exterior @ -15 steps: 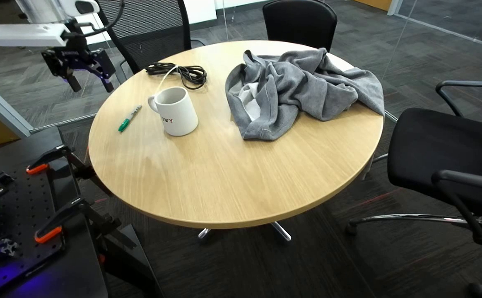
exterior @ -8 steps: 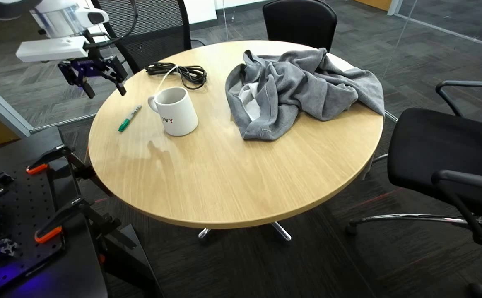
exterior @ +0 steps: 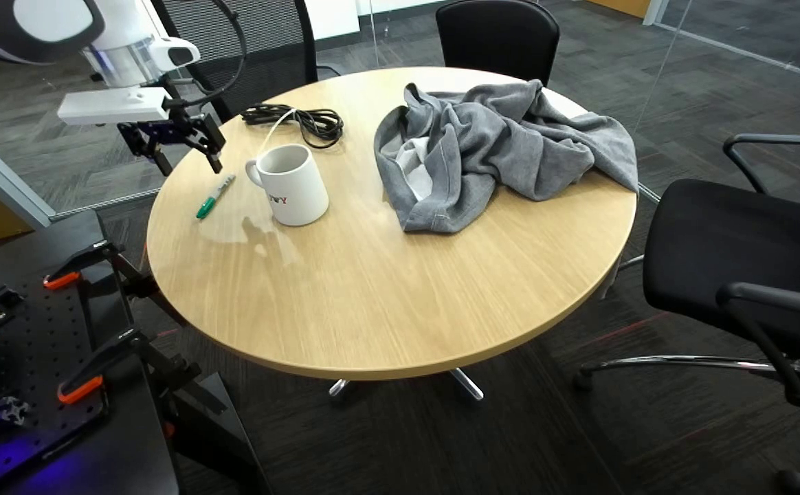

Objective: Put the pen in the cup

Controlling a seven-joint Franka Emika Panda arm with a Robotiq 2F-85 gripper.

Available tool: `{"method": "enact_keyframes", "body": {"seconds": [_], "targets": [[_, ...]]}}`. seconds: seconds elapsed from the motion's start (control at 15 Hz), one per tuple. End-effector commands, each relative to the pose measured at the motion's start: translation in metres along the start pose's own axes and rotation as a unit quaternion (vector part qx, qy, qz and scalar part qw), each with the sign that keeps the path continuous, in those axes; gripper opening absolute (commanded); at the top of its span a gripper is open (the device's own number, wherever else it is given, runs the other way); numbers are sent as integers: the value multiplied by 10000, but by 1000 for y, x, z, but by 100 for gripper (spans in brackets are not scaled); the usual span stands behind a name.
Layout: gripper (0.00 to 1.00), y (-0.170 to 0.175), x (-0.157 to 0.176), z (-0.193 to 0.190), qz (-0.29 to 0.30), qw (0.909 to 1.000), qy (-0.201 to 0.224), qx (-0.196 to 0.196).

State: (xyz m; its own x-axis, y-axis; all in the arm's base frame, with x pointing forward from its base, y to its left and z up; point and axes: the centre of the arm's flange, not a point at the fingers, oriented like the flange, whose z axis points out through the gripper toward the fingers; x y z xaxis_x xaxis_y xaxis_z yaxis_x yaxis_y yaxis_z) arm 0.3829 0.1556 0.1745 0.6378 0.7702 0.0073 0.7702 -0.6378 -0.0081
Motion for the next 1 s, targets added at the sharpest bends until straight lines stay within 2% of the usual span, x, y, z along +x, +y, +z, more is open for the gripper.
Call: {"method": "enact_keyframes", "body": {"seconds": [0.0,0.73,0.8,0.93], "targets": [[100,10,11,17,79,9999,82,54],[99,21,27,40,73,9996,27,273],[74,20,28,41,54,9996,29,292],[72,19,30,45,37,9995,25,320]]}}
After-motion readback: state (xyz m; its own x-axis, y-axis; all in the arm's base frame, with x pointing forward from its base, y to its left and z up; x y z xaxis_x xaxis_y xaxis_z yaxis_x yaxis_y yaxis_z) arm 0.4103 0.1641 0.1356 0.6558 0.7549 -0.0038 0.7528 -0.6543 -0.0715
